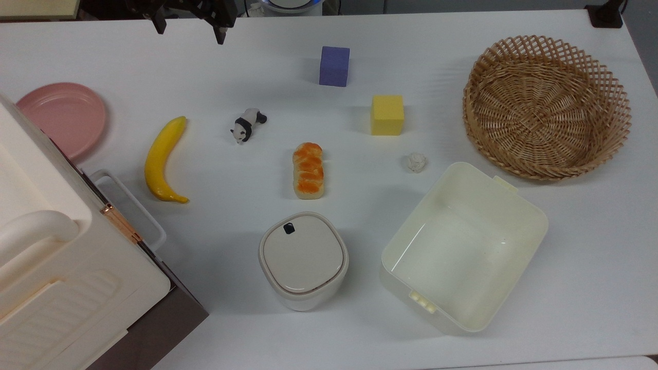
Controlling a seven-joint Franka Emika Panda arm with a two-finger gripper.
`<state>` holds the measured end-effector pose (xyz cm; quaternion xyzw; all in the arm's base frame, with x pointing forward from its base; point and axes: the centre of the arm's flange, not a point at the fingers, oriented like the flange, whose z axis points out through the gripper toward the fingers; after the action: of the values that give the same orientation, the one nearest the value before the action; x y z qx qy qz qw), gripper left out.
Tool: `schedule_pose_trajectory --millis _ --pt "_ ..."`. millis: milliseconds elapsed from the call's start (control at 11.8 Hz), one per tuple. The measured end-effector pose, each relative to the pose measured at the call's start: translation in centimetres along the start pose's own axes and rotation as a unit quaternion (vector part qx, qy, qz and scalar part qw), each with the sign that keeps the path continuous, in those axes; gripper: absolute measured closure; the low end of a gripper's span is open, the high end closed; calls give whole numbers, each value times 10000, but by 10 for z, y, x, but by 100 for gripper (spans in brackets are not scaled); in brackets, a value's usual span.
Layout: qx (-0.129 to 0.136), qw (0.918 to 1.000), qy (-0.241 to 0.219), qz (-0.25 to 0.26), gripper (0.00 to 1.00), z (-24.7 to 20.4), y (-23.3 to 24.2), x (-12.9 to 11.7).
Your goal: Put the bread in the basket
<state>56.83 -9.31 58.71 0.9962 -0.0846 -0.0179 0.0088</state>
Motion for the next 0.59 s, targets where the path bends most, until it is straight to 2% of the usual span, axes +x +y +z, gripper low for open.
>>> schedule_pose_trajectory --millis 594 --pt "58 9998 1 -179 0 1 -6 1"
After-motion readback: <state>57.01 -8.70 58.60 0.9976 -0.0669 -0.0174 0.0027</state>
